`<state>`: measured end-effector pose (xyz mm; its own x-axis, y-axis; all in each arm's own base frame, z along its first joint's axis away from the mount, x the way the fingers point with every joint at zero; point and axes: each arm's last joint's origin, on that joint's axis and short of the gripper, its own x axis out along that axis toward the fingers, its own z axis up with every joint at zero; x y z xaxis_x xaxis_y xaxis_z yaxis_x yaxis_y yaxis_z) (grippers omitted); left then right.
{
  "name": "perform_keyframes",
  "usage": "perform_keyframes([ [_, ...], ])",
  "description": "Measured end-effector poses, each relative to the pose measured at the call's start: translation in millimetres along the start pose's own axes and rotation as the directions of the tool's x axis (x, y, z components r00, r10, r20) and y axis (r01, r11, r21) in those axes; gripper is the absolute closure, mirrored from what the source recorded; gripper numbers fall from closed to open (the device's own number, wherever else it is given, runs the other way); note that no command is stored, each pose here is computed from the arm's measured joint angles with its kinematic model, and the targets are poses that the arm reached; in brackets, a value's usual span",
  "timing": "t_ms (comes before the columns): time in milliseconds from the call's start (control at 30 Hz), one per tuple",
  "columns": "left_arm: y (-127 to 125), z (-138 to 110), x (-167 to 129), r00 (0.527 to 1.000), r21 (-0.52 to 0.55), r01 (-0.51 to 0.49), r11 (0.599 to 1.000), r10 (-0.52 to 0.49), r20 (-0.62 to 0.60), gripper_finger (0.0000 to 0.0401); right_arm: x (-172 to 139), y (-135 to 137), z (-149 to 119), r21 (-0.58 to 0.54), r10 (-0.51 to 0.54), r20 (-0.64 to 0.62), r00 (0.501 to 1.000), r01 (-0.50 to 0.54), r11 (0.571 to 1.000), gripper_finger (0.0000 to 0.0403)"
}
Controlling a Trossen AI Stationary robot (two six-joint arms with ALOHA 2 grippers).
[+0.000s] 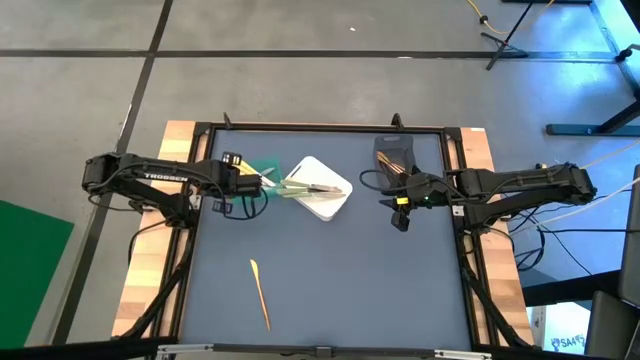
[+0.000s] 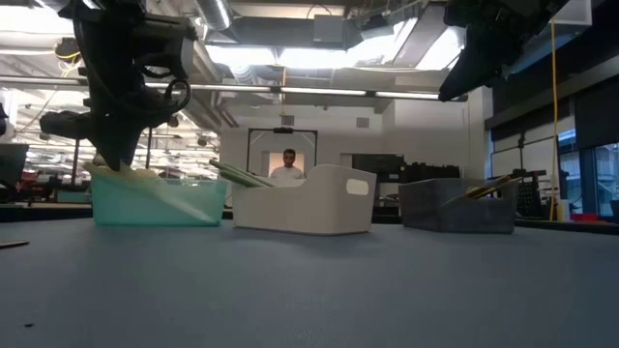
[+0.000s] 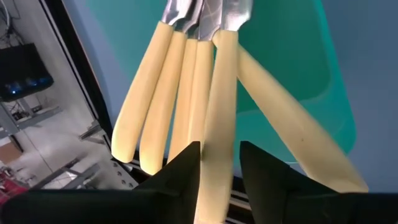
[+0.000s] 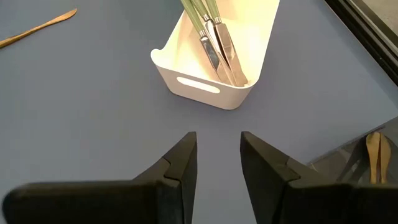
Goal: Sort silverware by color (type)
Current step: Put the yellow table knife into the green bin, then put the gold table knife into the black bin
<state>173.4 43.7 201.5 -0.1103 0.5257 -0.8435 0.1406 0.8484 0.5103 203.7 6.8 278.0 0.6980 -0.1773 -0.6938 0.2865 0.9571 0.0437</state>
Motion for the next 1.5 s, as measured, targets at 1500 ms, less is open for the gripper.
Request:
perform_keyframes([
  [1500, -6.1, 30.1, -118.1, 0.728, -0.774, 0.611, 0.167, -0.503, 0.466, 0.0276, 0.2, 0.4, -0.2, 0.0, 0.012, -0.004, 1.0, -0.012, 1.0, 0.0292],
])
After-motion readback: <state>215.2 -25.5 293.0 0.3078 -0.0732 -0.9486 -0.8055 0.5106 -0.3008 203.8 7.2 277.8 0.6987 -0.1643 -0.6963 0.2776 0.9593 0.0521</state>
